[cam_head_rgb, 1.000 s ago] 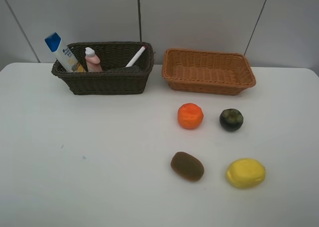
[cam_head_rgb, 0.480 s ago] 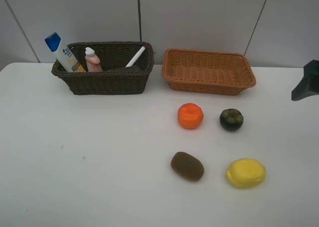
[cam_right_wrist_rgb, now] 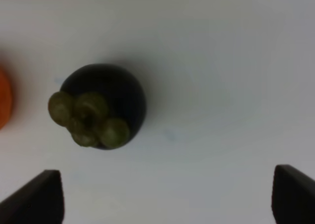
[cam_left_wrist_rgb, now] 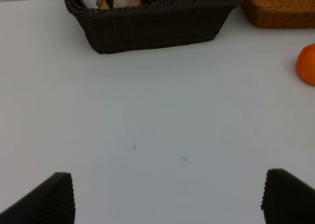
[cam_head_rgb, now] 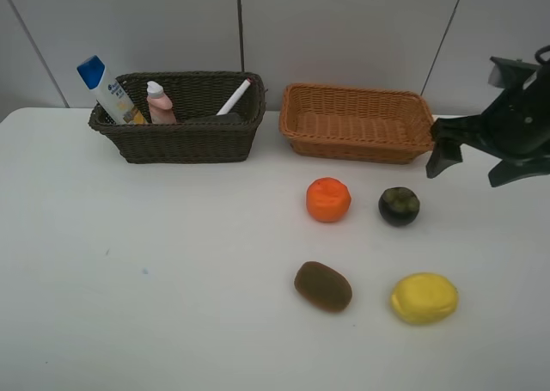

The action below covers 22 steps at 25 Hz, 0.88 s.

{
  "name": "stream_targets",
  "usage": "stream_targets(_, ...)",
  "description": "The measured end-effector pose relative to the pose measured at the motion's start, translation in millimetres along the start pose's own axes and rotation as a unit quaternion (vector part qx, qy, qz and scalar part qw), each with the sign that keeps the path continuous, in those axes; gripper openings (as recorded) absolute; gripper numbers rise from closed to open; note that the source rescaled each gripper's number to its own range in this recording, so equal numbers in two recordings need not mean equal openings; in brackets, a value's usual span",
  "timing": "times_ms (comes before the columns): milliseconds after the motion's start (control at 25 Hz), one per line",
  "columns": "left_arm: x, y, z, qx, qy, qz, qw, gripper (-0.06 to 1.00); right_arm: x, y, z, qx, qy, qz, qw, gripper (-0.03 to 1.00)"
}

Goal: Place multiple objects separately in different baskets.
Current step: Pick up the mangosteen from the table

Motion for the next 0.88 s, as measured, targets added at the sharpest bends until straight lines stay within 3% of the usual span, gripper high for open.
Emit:
stream_targets(360, 0.0, 0.0, 0.0, 0.000, 0.000, 0.000, 1.000, 1.00, -49.3, 12.8, 33.7, 0.056, -0.018, 0.039, 0.997, 1.00)
stream_targets(880, 0.0, 0.0, 0.0, 0.000, 0.000, 0.000, 1.000, 1.00, -84.4, 1.4, 34.3, 0.052, -0.024, 0.077, 0.995, 1.00)
Point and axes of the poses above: a point on each arm's last joint axis where the gripper is mounted, x pointing back along that axis away from the gripper, z along the wrist's bending axis when the last joint is at zero, y = z × x, the point moved 10 cm from there along -x, pointing out along that axis toward the gripper, and after that the axes turned 13 degrees about -x, right-handed, at the moved point
